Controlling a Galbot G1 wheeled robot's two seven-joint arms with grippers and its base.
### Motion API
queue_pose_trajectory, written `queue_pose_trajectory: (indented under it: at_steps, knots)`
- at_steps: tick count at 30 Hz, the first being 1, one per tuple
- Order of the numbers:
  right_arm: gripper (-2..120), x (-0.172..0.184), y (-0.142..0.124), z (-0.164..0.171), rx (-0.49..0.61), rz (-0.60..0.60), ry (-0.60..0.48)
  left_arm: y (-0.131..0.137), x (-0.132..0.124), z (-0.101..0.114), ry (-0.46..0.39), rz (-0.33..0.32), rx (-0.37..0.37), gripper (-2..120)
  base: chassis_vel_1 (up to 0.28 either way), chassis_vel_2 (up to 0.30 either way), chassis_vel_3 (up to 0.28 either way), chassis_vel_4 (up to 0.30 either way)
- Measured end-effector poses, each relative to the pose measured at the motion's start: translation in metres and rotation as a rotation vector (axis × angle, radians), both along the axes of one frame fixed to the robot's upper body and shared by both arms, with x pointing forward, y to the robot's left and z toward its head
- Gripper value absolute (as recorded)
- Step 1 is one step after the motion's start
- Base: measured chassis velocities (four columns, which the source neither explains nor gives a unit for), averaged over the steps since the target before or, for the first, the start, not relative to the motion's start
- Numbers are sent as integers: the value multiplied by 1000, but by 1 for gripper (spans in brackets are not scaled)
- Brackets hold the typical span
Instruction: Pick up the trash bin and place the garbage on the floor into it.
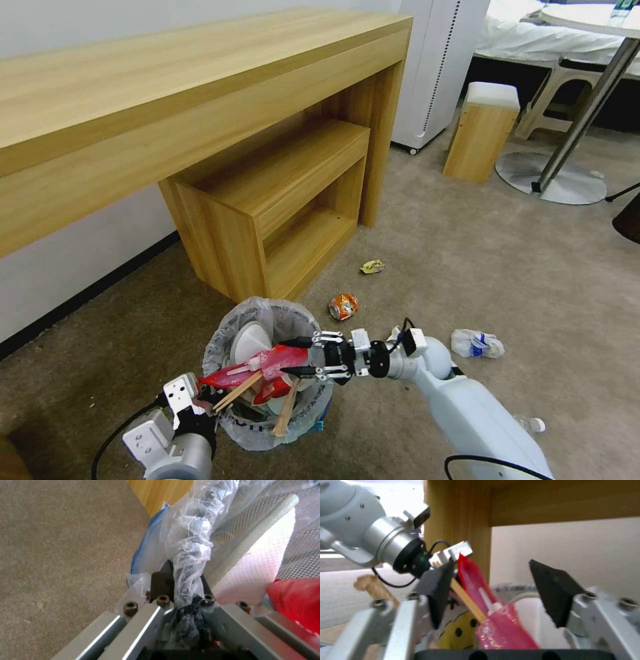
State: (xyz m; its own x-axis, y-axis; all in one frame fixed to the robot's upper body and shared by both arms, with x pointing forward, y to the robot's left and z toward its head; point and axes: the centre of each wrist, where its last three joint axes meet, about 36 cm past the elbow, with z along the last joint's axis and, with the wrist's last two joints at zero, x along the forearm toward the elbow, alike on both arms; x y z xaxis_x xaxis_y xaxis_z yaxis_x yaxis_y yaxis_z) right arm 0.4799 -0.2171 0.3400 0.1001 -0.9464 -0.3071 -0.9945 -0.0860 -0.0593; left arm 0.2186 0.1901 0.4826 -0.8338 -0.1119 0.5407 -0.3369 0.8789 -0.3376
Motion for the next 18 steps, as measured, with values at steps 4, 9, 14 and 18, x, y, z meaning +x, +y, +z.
queue_pose_trajectory:
  at_steps: [4,9,14,18]
  knots:
    - [80,-6,-10,17,48,-119,7,7,3,1,-9,9,11,1,0,0,0,0]
    - [90,-16,-13,31,96,-304,52,15,6,1,-8,18,22,1,0,0,0,0]
    - [100,-31,-41,51,-24,-792,27,27,8,4,69,41,18,1,0,0,0,0]
    - [100,-40,-59,51,-30,-969,6,29,7,8,119,38,-22,1,0,0,0,0]
